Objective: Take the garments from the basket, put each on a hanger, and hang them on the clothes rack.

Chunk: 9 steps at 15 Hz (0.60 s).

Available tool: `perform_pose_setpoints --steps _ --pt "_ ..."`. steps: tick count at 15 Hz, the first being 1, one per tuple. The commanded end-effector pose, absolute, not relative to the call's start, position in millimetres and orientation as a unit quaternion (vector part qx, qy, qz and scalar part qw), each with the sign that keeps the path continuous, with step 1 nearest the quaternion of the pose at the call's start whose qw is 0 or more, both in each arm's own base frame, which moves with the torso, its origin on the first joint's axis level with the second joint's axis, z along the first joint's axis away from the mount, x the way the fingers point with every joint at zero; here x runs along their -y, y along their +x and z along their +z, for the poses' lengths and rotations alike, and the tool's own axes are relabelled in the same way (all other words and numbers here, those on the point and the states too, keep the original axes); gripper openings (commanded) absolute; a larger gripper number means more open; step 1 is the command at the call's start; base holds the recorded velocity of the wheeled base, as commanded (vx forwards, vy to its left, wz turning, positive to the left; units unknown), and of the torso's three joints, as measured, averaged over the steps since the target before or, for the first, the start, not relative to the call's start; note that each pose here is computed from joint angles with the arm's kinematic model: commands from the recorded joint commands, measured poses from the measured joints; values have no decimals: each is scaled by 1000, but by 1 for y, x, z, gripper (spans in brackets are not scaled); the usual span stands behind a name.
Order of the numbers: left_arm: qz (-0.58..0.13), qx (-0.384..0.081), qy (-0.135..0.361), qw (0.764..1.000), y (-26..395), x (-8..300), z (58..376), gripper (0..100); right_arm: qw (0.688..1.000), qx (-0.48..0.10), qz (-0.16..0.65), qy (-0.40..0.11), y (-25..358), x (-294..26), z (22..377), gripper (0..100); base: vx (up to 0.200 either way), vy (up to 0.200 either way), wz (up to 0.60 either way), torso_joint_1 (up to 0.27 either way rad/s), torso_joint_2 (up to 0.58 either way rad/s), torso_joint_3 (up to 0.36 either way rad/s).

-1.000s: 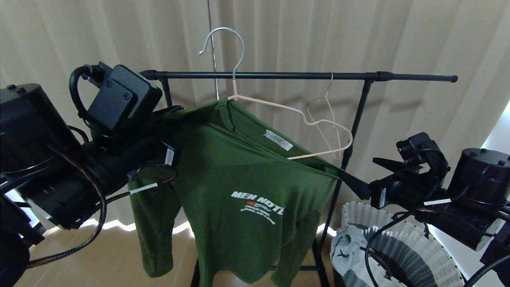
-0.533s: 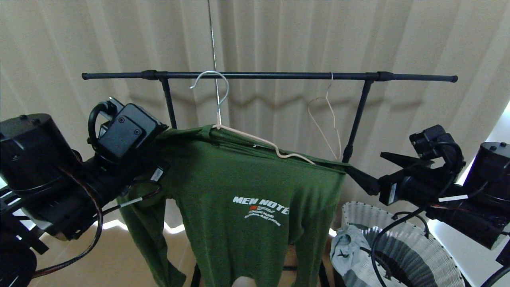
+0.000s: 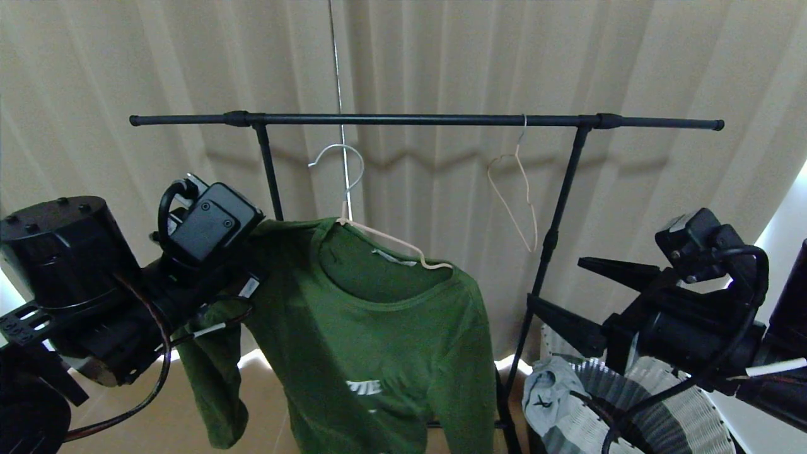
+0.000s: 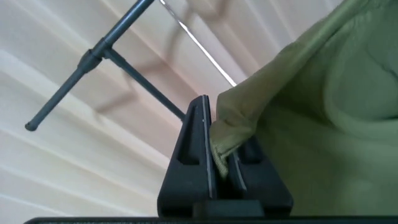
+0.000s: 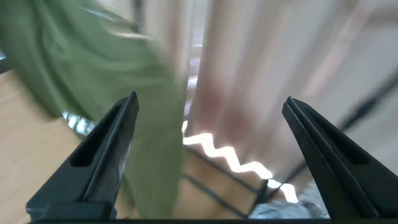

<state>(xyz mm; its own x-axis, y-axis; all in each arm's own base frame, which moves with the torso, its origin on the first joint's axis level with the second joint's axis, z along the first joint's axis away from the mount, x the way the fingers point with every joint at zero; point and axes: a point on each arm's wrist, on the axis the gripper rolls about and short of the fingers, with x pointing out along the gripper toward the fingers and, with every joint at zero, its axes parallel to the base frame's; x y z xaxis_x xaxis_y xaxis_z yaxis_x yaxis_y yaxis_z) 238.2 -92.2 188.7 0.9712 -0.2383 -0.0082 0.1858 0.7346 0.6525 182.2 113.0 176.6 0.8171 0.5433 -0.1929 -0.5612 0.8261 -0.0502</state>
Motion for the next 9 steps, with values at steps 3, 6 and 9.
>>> perform_pose_setpoints --steps 3,6,9 --pt "-130 39 318 938 236 100 188 0 937 -70 338 -56 168 -126 187 100 0 0 0 0 0 0" --pt "-150 53 285 945 230 110 190 0 935 -41 341 -93 190 -141 198 100 0 0 0 0 0 0" --pt "-154 62 280 946 228 113 191 0 930 -20 343 -132 206 -153 204 100 0 0 0 0 0 0"
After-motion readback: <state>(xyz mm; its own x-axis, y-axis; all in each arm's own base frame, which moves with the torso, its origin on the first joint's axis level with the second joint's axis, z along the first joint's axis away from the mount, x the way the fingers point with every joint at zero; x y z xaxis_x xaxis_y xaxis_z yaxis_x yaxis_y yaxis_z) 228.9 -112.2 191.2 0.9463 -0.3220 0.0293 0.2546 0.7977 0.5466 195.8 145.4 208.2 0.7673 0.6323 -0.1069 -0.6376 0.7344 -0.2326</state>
